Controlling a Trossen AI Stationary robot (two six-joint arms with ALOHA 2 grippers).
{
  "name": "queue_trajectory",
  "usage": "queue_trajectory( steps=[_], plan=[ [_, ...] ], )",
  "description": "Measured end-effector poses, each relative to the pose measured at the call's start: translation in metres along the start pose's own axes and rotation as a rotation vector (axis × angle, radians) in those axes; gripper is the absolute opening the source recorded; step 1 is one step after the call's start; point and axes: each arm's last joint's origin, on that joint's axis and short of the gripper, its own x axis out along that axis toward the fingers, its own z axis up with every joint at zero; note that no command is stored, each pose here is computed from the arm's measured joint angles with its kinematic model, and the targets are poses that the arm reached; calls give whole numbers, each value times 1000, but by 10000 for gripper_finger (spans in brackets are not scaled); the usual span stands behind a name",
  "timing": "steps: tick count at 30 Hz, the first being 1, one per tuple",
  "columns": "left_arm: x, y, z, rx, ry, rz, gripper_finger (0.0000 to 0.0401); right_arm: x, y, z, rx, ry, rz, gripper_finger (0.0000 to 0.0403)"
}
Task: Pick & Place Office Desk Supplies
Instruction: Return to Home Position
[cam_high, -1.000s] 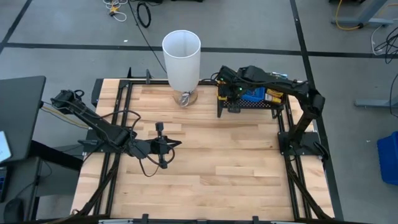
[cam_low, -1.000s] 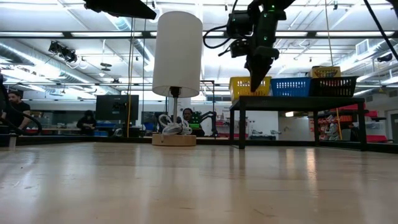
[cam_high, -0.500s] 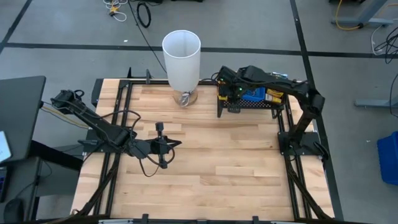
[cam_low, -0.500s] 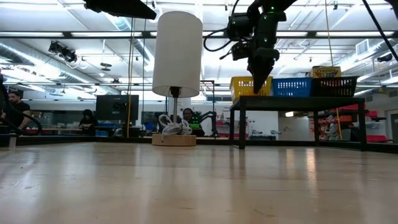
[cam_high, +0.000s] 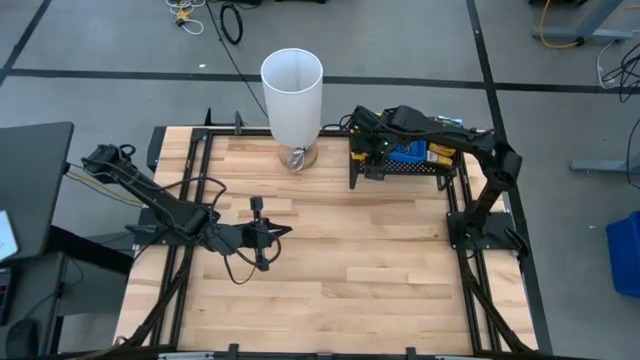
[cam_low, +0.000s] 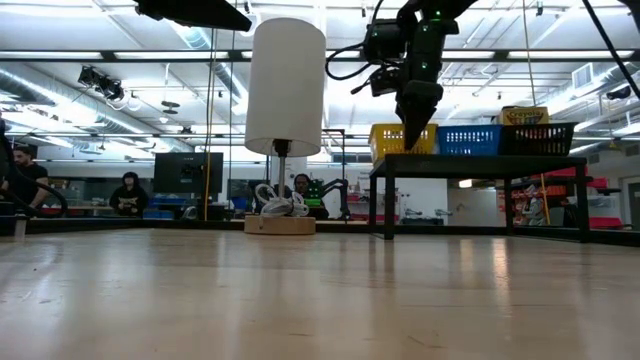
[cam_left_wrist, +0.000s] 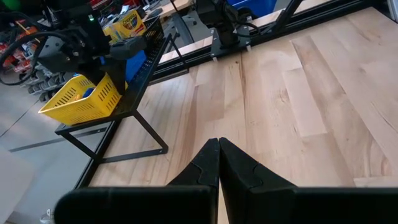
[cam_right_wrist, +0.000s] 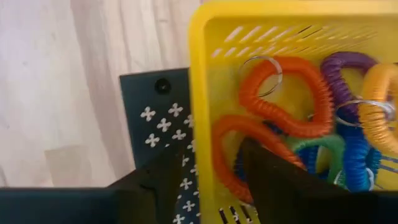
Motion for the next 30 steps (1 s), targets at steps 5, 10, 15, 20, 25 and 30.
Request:
queue_trajectory(
  steps=[5, 10, 15, 20, 25, 30],
  plan=[
    [0, 0, 0, -1, -1, 0, 7, -7, 5, 3, -11, -33, -53, 203],
    [0, 0, 2, 2, -20, -3, 7, -31, 14, 3, -13, -129, -81, 207],
    [0, 1, 5, 22, -42, 0, 7, -70, 31, -5, 26, -272, -94, 206],
    [0, 2, 9, 23, -78, 6, 7, -118, 61, -18, 11, -510, 62, 206],
    [-2, 5, 22, 10, -183, 25, 7, -170, 93, -33, -108, -810, 209, 206],
    [-15, 21, 49, -31, -313, 72, 7, -210, 113, -54, -189, -1031, 264, 205]
  ],
)
